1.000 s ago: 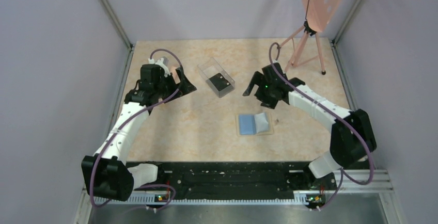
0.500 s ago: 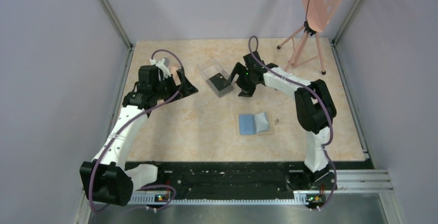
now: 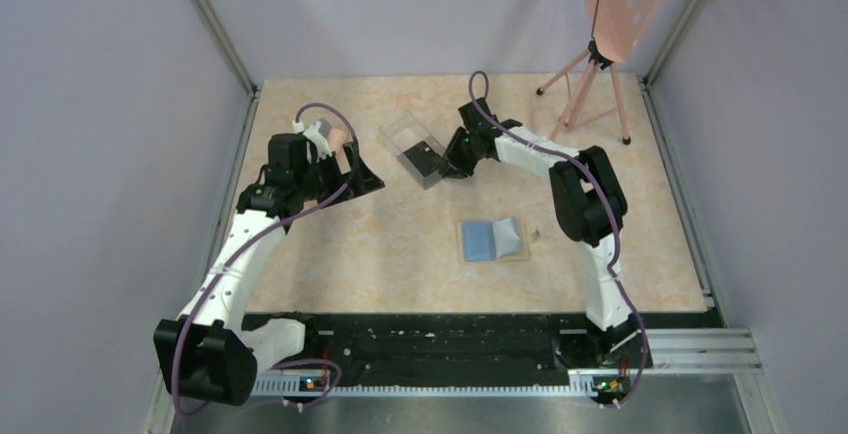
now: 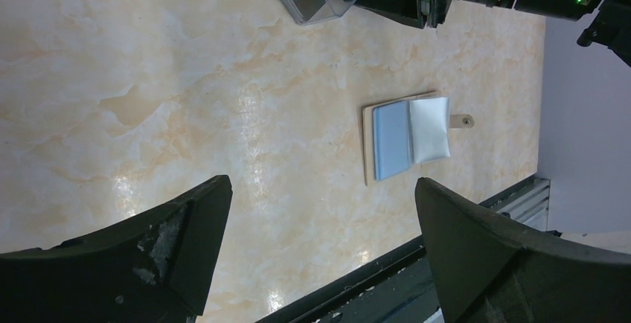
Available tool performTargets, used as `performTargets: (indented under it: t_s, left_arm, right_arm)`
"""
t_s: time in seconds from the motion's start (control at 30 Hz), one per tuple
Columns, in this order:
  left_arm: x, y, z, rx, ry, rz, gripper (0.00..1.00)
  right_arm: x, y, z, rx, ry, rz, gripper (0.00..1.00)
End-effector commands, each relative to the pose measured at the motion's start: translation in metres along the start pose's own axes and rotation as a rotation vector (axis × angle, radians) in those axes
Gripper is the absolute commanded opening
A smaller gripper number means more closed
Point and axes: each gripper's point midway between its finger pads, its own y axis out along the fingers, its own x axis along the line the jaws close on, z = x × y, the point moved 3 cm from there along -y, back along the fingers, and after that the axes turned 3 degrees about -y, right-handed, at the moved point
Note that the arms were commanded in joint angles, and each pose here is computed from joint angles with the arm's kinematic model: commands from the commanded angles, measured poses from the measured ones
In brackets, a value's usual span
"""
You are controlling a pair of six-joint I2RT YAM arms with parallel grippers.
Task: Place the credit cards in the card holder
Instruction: Move the storage box to the center of the board.
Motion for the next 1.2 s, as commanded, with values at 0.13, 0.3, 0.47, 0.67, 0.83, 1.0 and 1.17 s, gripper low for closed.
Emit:
performTargets:
  t_s: [0.13, 0.3, 0.47, 0.67, 0.83, 1.0, 1.17]
  left_arm:
    - [-0.006, -0.01, -0.001, -0.002, 0.078, 0.03, 0.99]
    - [-0.007, -0.011, -0.005, -0.013, 0.095, 0.023, 0.99]
    - [-0.005, -0.009, -0.004, -0.002, 0.088, 0.023, 0.99]
    - [-0.004, -0.006, -0.005, 0.002, 0.076, 0.02, 0.99]
    - [-0.001, 0.001, -0.001, 0.034, 0.059, 0.019, 0.98]
    - [0.006, 0.01, 0.009, 0.098, 0.034, 0.014, 0.98]
    - [0.016, 0.019, 0.02, 0.182, 0.006, -0.008, 0.97]
  right_arm:
    - [0.021, -0.009, -0.002, -0.029, -0.137, 0.031, 0.2]
    - [0.019, -0.011, 0.007, 0.016, -0.239, 0.082, 0.13]
    - [0.015, -0.016, 0.021, 0.066, -0.337, 0.118, 0.11]
    - [0.019, -0.022, 0.049, 0.135, -0.453, 0.139, 0.11]
    - [0.027, -0.024, 0.072, 0.163, -0.551, 0.157, 0.12]
    - [0.033, -0.021, 0.09, 0.202, -0.58, 0.14, 0.14]
    - [0.041, -0.021, 0.1, 0.242, -0.572, 0.085, 0.21]
